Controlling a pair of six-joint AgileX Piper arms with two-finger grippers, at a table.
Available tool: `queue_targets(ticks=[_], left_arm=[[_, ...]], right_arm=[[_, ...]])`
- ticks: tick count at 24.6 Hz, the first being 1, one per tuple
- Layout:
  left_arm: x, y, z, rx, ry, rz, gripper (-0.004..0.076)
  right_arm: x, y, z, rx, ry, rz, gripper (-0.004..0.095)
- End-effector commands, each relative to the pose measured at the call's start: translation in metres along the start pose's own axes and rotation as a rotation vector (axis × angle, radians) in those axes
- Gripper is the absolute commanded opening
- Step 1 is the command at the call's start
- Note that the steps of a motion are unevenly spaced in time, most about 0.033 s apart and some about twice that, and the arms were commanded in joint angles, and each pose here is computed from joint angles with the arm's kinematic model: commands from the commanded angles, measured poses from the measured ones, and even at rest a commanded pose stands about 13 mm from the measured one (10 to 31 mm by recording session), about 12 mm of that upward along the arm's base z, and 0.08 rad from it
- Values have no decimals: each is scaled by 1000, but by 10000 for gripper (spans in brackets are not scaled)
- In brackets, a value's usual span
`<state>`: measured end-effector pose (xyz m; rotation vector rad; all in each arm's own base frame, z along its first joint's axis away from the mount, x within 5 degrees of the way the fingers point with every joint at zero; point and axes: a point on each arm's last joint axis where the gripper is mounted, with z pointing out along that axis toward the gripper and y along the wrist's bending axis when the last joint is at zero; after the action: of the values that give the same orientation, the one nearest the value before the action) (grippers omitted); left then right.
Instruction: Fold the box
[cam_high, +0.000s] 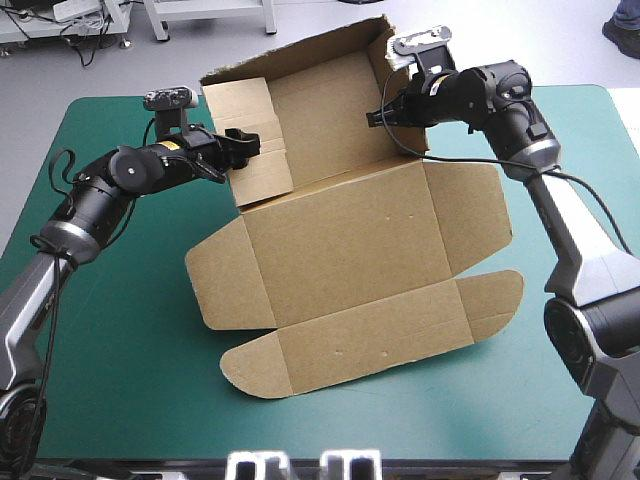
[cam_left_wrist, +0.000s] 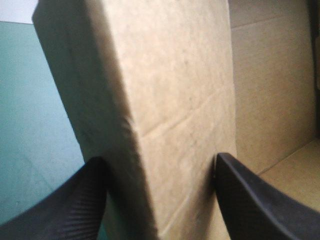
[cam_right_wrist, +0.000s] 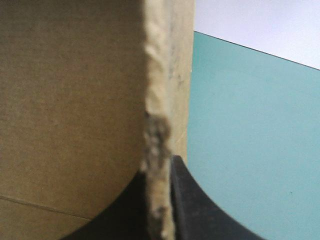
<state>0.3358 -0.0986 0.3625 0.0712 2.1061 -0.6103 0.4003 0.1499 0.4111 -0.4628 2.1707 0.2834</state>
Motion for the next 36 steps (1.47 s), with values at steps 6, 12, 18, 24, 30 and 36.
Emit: queue_targets(ticks=[6,12,18,24,30,36], left_arm=[[-6,-11,-3,23,-25,1,243],[-5,-16,-3,39,1,41,-10],[-27,-30,6,93,159,138,-10],[-8,-28,45,-63,469,288,-10],[10,-23,63,-81,636,282,-10],[22,-17,74,-101,770,238,-10]], right_arm=[[-20,37,-21,-135,-143,59,-24],[-12,33,-17,-94,-67,-8,-23],[18,26,6,-45,229,-63,-24],[38,29,21,-93,408,-36,-24],[38,35,22,-148,405,-4,-23],[39,33,24,-124,414,42,-24]])
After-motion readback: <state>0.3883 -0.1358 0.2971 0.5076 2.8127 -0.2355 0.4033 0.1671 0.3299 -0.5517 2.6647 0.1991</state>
